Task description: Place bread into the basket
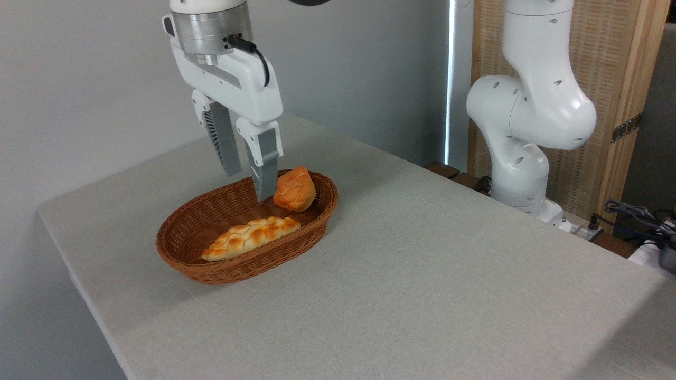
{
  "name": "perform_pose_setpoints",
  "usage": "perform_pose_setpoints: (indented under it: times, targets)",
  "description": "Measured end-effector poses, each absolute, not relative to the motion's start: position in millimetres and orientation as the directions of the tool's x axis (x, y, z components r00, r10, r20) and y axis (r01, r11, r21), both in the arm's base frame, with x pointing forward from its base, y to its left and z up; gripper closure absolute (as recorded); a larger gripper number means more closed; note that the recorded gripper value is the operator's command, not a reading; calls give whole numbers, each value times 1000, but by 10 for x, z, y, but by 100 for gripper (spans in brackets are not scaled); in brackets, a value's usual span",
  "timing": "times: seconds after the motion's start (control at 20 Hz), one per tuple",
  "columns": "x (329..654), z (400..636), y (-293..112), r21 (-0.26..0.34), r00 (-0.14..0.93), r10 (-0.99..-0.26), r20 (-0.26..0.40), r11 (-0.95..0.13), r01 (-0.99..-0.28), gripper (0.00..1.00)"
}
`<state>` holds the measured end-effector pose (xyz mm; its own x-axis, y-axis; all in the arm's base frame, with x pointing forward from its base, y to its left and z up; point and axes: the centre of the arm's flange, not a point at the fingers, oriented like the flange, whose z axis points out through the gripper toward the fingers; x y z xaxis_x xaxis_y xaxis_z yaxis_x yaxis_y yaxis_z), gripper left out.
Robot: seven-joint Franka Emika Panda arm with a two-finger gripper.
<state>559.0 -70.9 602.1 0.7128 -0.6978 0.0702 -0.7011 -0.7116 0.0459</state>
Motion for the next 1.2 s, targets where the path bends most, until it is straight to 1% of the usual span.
perform_pose_setpoints:
  times: [0.15,0.25,0.95,1.1,1.2]
  targets:
    - [5605,6148,-283,40,697,-714,73,-696,-717,0]
    - [5609,6182,-157,34,692,-718,77,-692,-721,0]
    - [5613,6171,-248,37,693,-717,75,-693,-720,0]
    - [5607,6162,-197,6,697,-717,35,-697,-717,0]
    - [5605,6158,-195,-1,711,-702,24,-712,-703,0]
